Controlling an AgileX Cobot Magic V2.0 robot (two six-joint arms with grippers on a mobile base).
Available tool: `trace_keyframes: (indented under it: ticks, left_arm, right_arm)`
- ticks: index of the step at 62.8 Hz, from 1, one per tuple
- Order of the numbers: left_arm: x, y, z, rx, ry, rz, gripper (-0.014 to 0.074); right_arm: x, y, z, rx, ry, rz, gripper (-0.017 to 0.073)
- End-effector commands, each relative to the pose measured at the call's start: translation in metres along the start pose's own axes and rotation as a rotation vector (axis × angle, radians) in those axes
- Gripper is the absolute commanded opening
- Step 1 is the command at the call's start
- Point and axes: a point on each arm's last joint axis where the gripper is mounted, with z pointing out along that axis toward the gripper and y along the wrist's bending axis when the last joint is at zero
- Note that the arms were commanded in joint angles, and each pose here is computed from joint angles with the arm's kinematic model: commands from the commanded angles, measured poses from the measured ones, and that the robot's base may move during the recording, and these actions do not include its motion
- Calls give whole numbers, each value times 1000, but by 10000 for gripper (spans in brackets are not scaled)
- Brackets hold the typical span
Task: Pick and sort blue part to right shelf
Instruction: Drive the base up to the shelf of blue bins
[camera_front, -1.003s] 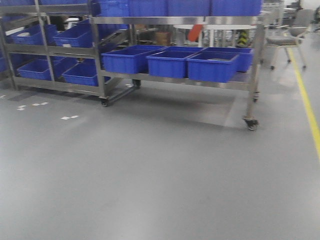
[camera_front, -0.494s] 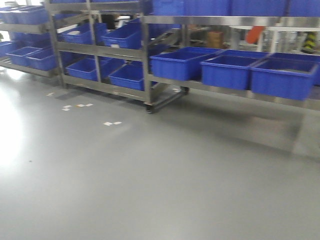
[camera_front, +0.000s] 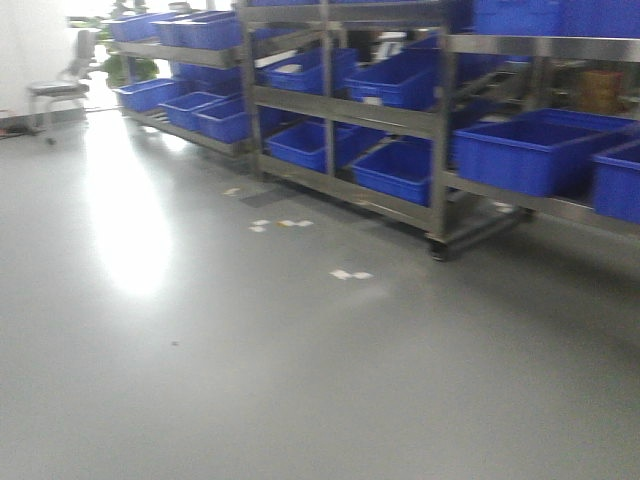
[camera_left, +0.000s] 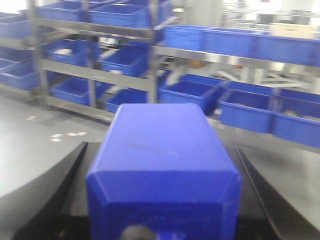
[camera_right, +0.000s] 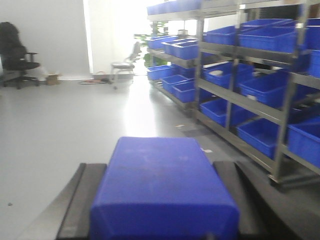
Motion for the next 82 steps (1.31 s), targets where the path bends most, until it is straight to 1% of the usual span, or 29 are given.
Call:
trace_keyframes:
  ticks: [1, 82]
  left_arm:
    - [-16, -3, 0, 22, -94, 5, 262]
    - [-16, -3, 0, 20, -94, 5, 262]
  right_arm:
    - [-17, 2, 0, -13, -104, -25, 211]
    - [-17, 2, 0, -13, -104, -25, 211]
